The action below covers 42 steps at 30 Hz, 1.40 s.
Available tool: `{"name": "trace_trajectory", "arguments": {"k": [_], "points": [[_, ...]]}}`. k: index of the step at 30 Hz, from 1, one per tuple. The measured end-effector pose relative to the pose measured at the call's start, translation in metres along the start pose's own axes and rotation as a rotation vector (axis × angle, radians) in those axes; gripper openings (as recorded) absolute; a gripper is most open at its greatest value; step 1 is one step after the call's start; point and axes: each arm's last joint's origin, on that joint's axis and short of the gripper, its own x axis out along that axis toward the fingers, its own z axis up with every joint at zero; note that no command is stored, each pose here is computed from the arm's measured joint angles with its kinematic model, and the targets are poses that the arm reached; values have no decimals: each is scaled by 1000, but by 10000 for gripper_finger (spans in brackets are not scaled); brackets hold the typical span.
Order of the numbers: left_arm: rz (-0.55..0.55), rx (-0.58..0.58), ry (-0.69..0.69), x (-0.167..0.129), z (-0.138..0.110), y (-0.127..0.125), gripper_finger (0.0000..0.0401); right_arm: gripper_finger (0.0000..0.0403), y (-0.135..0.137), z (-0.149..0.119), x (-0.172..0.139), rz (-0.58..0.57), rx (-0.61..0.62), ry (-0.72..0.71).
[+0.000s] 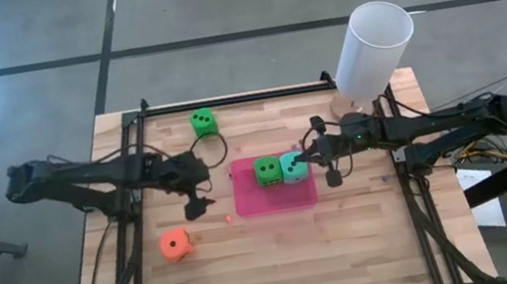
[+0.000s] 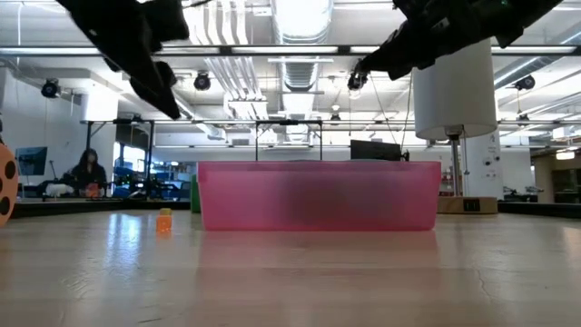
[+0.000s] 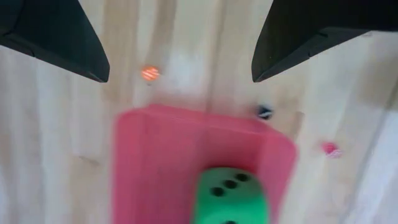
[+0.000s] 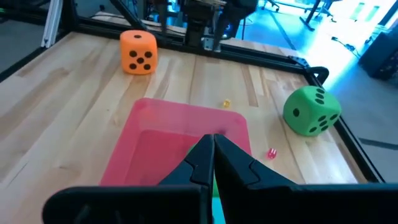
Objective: Pick & Place Dice
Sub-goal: Put the large die into the pink bin
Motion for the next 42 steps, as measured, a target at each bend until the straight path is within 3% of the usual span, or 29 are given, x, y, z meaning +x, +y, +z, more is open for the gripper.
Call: {"name": "trace_trajectory", "arguments": {"k": [6, 10, 20, 31, 42], "points": [[-71, 89, 18, -5, -10, -34, 395, 8, 1, -2, 0, 10, -1, 18], [-58, 58, 41, -8, -19, -50, 398, 8, 1, -1, -2, 12, 0, 9], [-142, -76, 101, -28, -30, -85, 399, 8, 1, 1, -3, 13, 0, 0], [-100, -260, 244, -38, -52, -98, 395, 8, 2, 0, -3, 14, 19, 5], [-36, -154, 350, -24, -69, -106, 395, 8, 1, 0, -3, 13, 19, 5]]}}
